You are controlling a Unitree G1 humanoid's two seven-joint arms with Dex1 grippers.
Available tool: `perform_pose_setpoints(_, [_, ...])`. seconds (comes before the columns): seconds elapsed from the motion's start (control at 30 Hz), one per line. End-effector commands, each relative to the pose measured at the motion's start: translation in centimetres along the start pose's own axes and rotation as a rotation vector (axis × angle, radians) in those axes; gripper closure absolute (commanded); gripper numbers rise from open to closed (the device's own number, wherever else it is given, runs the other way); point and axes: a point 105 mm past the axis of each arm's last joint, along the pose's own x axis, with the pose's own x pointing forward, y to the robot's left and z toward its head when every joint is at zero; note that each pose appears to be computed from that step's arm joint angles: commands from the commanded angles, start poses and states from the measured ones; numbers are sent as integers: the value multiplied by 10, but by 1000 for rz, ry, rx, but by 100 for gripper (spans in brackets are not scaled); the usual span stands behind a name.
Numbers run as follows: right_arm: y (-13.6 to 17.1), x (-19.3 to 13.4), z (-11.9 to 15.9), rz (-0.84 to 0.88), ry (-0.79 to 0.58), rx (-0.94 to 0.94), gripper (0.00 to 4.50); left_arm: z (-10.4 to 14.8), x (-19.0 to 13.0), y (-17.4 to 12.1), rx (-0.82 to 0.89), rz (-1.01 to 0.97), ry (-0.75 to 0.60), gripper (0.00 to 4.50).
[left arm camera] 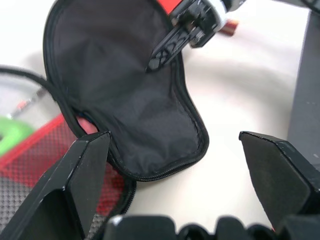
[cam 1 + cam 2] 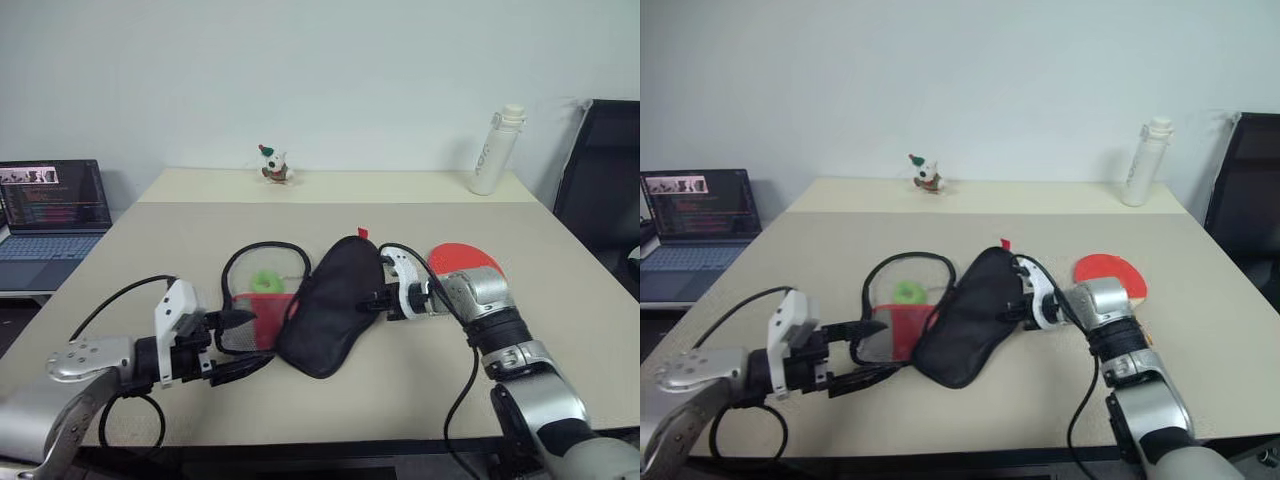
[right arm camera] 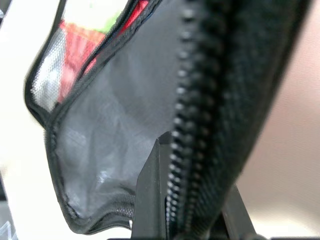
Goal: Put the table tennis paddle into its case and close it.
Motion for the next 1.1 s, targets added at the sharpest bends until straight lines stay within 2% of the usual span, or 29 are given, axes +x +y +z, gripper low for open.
perform_pose_setpoints(0.03, [-12,-12,11,-29,13,-103,447,9,7,-3,57,-33,-18,0])
perform_pose_setpoints(0.3, [-50,-39,35,-155,37,-246,447,10,19,-3,72,-78,-34,0])
perform_pose_setpoints(0.6, [-59,-42,42,-201,69,-336,447,11,24,-3,84,-83,-46,0])
perform_pose_setpoints(0.8, [-67,-42,47,-271,44,-363,447,11,26,-3,84,-84,-51,0])
perform_pose_setpoints(0.83, [-68,-43,49,-288,33,-371,402,11,27,-3,85,-85,-51,0])
perform_pose_setpoints(0.9, [-74,-47,56,-352,7,-409,351,11,28,-3,86,-88,-52,0])
perform_pose_setpoints(1.1, [-83,-65,74,-448,-67,-451,145,12,32,-2,89,-97,-55,0])
